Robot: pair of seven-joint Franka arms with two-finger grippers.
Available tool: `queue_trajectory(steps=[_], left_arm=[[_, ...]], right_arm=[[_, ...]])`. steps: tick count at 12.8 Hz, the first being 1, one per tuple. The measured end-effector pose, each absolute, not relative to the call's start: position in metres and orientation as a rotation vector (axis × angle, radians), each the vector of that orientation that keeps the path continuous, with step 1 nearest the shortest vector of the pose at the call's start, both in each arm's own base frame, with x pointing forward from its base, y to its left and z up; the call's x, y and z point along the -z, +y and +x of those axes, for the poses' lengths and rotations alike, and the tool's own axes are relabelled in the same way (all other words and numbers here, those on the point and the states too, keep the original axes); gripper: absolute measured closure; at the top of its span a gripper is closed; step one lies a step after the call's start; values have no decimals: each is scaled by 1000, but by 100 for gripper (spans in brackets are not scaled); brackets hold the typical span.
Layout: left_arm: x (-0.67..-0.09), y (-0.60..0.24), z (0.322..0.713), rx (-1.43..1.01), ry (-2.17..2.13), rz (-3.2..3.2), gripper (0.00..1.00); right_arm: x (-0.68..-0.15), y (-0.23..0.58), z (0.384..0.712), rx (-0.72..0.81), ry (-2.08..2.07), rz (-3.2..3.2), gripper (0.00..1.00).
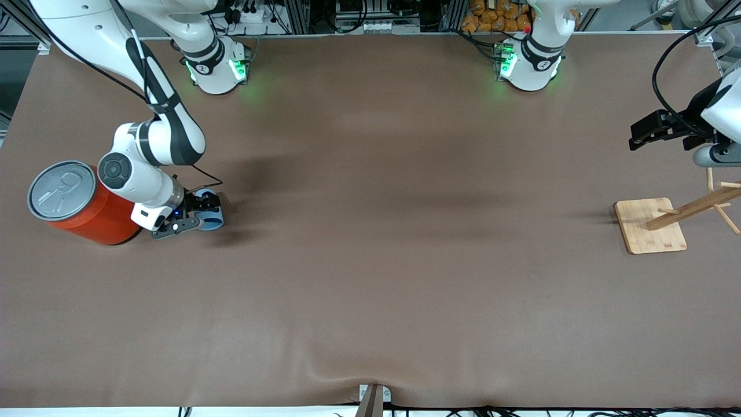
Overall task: Flip cup
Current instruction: 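Close the right gripper around the blue cup's body, then lift the blue cup with the right gripper toward the table middle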
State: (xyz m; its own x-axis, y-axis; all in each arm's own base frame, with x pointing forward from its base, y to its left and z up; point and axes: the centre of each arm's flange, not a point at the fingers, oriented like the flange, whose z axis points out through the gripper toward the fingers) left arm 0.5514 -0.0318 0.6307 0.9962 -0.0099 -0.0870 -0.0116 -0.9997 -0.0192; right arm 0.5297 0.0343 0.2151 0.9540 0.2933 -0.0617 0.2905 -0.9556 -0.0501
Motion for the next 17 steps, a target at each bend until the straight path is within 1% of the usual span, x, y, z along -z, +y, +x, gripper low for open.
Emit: queue_trajectory(steps=[1, 5, 8, 10, 11, 13, 17], left_arm=[[-631, -32, 552, -135, 16, -3119, 0], [-630, -31, 552, -134, 15, -3119, 0], [-630, -31, 552, -134, 15, -3119, 0], [-630, -30, 552, -134, 13, -3119, 0], [-630, -30, 553, -135, 12, -3119, 0], [-629, -30, 553, -136, 11, -3119, 0], [-629, -29, 553, -137, 10, -3119, 0]], right_arm=[[-218, 35, 531, -95, -462, -3066, 22], [-217, 41, 532, -84, -478, -3063, 22], [-232, 66, 544, -63, -542, -3041, 22], [-259, 102, 560, -84, -631, -3003, 22], [-276, 126, 568, -71, -686, -2980, 22], [-305, 177, 576, -6, -803, -2930, 22], [-340, 295, 588, 147, -1078, -2819, 22]])
